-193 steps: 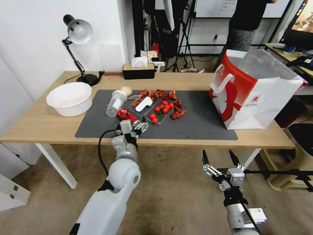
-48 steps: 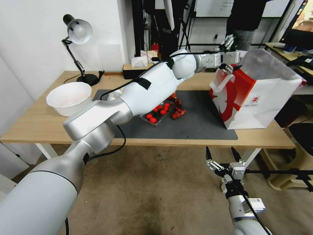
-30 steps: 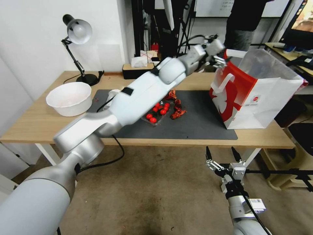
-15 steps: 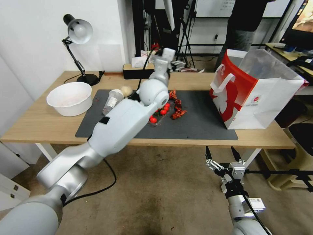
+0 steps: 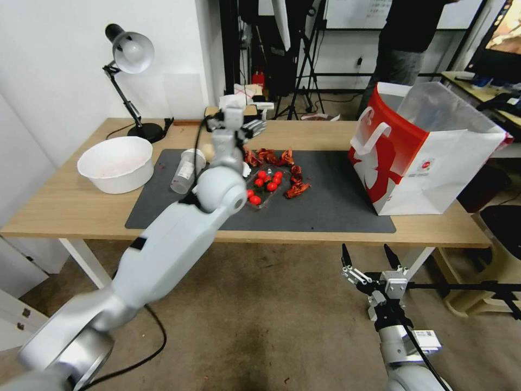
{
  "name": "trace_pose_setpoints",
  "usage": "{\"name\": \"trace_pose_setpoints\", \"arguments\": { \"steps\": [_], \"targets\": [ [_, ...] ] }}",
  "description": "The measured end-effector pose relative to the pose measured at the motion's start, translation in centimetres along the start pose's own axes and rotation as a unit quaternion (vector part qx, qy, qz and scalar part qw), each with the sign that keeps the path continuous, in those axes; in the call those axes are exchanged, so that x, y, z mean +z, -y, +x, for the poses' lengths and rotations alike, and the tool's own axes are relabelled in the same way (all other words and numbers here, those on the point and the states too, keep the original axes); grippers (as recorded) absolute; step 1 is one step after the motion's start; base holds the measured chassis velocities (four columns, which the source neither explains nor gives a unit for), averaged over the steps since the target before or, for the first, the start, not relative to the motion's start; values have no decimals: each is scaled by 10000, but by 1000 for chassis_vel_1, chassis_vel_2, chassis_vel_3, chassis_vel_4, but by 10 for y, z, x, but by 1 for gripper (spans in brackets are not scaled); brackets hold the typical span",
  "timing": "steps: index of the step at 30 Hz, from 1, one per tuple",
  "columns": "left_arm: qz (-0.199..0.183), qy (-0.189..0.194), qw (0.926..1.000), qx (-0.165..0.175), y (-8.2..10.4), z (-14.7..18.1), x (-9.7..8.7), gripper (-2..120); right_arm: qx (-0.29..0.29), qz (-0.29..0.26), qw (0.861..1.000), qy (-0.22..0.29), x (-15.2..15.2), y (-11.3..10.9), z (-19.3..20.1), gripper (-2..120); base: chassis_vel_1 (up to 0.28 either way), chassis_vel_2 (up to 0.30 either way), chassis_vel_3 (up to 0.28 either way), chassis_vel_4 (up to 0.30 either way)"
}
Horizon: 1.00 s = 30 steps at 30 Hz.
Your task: Pick up the trash from the table and place it into the takeout bag.
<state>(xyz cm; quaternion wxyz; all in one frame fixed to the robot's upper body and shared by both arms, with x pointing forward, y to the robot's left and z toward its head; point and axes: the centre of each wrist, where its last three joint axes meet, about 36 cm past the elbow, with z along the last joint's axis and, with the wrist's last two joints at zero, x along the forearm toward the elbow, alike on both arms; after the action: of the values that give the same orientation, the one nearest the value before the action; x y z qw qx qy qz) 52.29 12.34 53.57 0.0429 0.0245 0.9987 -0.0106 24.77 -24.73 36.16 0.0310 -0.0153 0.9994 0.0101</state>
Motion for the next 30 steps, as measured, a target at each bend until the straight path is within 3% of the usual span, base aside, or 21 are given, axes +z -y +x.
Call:
{"name": "trace_pose_setpoints", "arguments": {
  "steps": [2,11,13,25,30],
  "targets": [
    [0,-124,9998,-133,-16,25,11,100,-14,-7,10000,11,-2,-1,1,100,0,0,0,0],
    [-23,-44,9996,-282,-50,71,30,100,-48,0,10000,64,-7,-2,3,100,0,0,0,0],
    [-19,-82,9994,-331,-57,96,42,100,-48,-8,10000,71,-7,-2,4,100,0,0,0,0],
    [45,-78,9996,-279,-70,157,73,100,-51,-48,9999,104,-7,-4,8,100,0,0,0,0],
    [68,-62,9996,-281,-72,163,77,100,-54,-48,9999,106,-7,-4,9,100,0,0,0,0]
  ]
}}
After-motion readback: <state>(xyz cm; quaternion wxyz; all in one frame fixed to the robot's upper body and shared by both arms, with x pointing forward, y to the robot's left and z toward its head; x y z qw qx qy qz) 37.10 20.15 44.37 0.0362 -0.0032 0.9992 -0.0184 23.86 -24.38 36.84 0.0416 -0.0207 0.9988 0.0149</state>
